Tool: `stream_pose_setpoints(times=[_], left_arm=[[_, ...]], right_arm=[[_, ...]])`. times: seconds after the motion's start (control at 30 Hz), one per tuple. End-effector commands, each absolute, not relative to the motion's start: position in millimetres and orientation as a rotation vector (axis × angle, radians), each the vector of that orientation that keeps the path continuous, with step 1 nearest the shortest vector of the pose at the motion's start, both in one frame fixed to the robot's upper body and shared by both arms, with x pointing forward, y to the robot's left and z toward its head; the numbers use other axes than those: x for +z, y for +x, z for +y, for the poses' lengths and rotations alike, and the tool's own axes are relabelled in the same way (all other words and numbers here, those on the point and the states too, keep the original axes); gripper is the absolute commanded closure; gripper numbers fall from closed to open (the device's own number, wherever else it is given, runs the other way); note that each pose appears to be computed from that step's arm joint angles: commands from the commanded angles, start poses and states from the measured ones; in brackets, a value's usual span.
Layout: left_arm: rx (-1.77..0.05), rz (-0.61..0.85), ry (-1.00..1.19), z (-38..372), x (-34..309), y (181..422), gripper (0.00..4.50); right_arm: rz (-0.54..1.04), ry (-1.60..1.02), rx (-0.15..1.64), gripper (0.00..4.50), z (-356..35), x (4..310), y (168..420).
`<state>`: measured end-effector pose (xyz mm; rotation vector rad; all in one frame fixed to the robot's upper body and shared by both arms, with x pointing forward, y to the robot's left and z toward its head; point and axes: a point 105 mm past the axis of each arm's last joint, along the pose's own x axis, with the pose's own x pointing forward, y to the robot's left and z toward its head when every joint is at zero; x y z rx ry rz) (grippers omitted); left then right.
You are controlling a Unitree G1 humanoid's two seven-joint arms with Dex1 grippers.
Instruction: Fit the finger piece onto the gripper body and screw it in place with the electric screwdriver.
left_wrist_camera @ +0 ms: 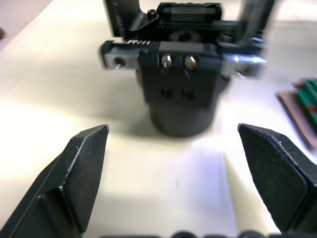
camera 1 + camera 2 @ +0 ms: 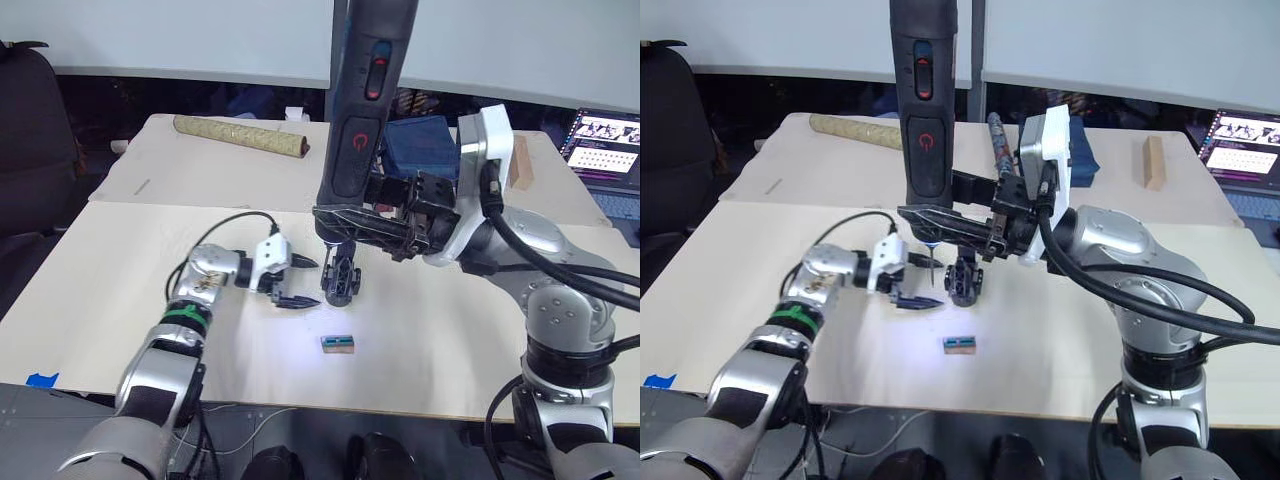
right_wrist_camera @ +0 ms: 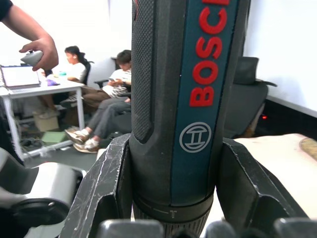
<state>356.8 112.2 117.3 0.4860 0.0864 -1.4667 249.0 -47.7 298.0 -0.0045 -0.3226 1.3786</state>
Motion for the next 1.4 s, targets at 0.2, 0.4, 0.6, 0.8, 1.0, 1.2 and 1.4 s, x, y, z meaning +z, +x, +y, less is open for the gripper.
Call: stream_pose_setpoints(times=[0.2,0.4,0.6,0.8,1.0,1.2,1.4], left_arm=[[-1.675,0.056,0.531,113.6,131.2,298.4,0.0],[-1.703,0.063,0.537,109.7,122.4,284.7,0.0],[-1.732,0.066,0.57,110.3,114.2,278.5,0.0],[-1.734,0.092,0.575,114.6,103.8,275.2,0.0],[-1.693,0.091,0.587,117.1,94.9,278.5,0.0],[-1.678,0.073,0.584,110.9,89.2,276.7,0.0],[-1.64,0.062,0.58,99.4,81.0,282.2,0.0]], right_arm=[[-0.342,-0.043,1.393,2.56,-58.9,294.9,236.4],[-0.312,-0.059,1.389,2.56,-57.5,281.6,228.6],[-0.305,-0.083,1.38,2.56,-57.6,270.8,223.7],[-0.298,-0.109,1.387,2.56,-58.4,256.6,218.7],[-0.298,-0.144,1.389,2.56,-60.4,243.2,219.3],[-0.306,-0.157,1.386,2.56,-59.4,233.3,219.6],[-0.339,-0.176,1.353,2.56,-56.4,229.4,229.1]])
